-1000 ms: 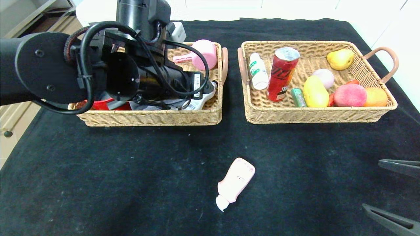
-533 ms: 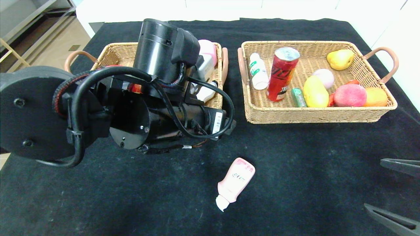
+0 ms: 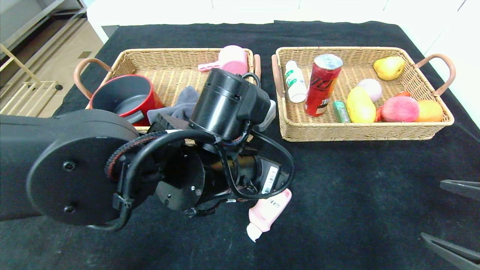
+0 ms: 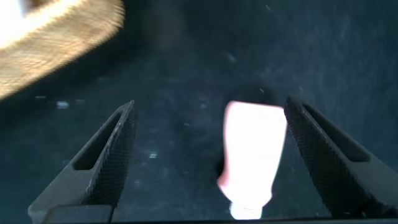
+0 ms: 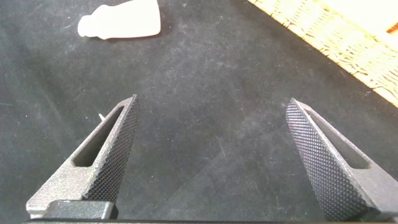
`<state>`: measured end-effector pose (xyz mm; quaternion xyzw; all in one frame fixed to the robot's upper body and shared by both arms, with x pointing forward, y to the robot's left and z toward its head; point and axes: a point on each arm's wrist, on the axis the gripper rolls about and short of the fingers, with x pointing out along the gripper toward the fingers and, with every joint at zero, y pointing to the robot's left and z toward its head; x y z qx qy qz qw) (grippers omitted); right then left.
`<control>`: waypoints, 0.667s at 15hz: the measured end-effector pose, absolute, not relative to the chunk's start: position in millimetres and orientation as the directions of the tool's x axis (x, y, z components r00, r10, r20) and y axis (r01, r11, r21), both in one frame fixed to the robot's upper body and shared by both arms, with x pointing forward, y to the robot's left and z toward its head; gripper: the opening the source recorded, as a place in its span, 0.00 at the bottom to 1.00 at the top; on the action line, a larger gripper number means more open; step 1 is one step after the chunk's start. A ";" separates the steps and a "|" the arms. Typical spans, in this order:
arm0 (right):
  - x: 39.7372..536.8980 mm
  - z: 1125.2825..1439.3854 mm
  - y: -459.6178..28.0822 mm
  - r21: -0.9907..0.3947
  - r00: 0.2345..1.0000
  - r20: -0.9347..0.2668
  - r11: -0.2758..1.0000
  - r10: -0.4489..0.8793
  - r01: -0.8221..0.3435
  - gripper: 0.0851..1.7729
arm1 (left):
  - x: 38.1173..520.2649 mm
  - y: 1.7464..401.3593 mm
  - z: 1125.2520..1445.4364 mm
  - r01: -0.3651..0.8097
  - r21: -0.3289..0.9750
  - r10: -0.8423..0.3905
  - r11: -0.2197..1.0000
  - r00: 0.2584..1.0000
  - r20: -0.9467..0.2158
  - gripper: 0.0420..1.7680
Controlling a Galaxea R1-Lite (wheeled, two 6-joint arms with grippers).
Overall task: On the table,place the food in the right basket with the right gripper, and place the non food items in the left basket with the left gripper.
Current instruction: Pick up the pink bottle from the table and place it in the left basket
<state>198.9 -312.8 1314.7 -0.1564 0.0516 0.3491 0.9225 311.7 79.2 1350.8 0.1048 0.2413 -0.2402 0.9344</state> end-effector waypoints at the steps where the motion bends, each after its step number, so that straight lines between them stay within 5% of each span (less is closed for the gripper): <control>1: 198.7 1315.4 -313.0 -0.254 0.753 -0.202 0.709 0.627 -0.658 0.96 | 310.9 75.5 1346.8 0.507 0.092 -0.396 0.857 0.762 -0.512 0.96; 10: 197.4 1315.6 -313.5 -0.258 0.756 -0.198 0.711 0.624 -0.654 0.96 | 301.0 49.7 1312.0 0.547 0.171 -0.362 0.819 0.724 -0.587 0.96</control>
